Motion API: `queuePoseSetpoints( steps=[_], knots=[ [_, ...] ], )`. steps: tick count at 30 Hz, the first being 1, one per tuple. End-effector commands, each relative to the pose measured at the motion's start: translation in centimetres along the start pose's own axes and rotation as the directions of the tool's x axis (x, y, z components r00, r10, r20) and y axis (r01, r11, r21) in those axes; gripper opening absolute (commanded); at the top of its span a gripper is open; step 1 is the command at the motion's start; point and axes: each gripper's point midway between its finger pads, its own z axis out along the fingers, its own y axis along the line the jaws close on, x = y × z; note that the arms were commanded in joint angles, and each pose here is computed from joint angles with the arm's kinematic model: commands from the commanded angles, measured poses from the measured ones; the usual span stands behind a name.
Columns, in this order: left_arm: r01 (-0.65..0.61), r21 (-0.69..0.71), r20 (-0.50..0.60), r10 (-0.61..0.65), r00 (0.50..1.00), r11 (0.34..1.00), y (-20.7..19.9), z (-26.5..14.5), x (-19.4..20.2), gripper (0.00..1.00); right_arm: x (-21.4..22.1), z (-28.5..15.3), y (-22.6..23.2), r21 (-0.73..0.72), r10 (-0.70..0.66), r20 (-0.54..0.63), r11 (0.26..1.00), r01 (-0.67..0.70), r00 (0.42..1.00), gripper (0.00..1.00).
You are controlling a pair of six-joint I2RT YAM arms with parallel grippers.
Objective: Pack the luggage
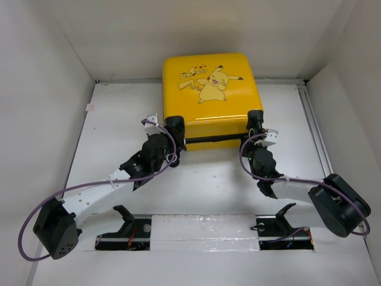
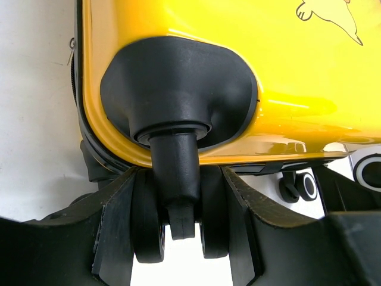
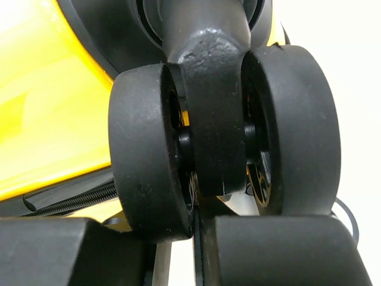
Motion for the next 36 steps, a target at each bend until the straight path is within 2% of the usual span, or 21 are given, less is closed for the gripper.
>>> queuePoseSetpoints(
  steps=[1,10,14,18,22,24,26,28,30,31,32,33,36],
  knots=[
    [-0.004,0.114,0.023,0.002,1.000,0.994,-2.4,-1.6,-1.2,0.00,-6.1,1.3,4.1,-0.131,0.116,0.173,0.987,-0.094,0.978,0.00],
    [0.007,0.163,0.021,-0.011,1.000,0.987,-3.4,-1.9,-1.4,0.00,-1.8,-0.4,6.4,-0.228,0.158,0.040,0.963,-0.145,0.987,0.00],
    [0.024,0.212,0.009,-0.027,1.000,0.977,-4.3,-2.1,-1.3,0.00,0.7,-3.1,9.8,-0.385,0.154,-0.083,0.906,-0.174,0.985,0.00],
    [0.030,0.238,0.008,-0.032,0.999,0.971,-5.0,-2.3,-1.6,0.00,4.0,-6.4,11.0,-0.460,0.115,-0.188,0.867,-0.191,0.975,0.00],
    [0.044,0.261,0.004,-0.047,0.999,0.964,-5.4,-2.4,-1.5,0.00,5.5,-9.0,12.8,-0.541,0.089,-0.266,0.810,-0.225,0.960,0.00],
    [0.047,0.274,0.003,-0.049,0.999,0.960,-5.8,-2.5,-1.7,0.00,4.7,-10.0,13.6,-0.586,0.098,-0.246,0.778,-0.228,0.964,0.00],
    [0.061,0.282,0.007,-0.065,0.998,0.958,-5.8,-2.7,-1.8,0.00,3.6,-10.1,13.1,-0.577,0.126,-0.218,0.784,-0.231,0.968,0.00],
    [0.060,0.273,0.013,-0.067,0.998,0.960,-5.5,-2.8,-1.8,0.00,4.2,-9.6,11.8,-0.516,0.098,-0.231,0.831,-0.207,0.968,0.00],
    [0.053,0.245,0.006,-0.056,0.998,0.968,-5.0,-2.7,-1.7,0.00,2.1,-9.0,12.2,-0.487,0.103,-0.196,0.853,-0.188,0.975,0.00],
    [0.059,0.251,0.024,-0.067,0.997,0.966,-5.3,-3.0,-2.5,0.00,3.1,-8.7,10.9,-0.439,0.045,-0.219,0.888,-0.140,0.975,0.00],
    [0.060,0.253,0.026,-0.069,0.997,0.966,-5.1,-3.2,-2.4,0.00,2.2,-8.0,9.7,-0.366,0.062,-0.179,0.922,-0.125,0.982,0.05],
    [0.064,0.261,0.034,-0.075,0.997,0.963,-5.3,-3.2,-2.7,0.00,1.8,-7.8,8.9,-0.323,0.076,-0.167,0.938,-0.127,0.983,0.25],
    [0.062,0.258,0.032,-0.073,0.997,0.964,-5.2,-3.4,-2.7,0.00,-0.5,-6.6,5.9,-0.205,0.121,-0.124,0.968,-0.145,0.985,0.52]
  ],
)
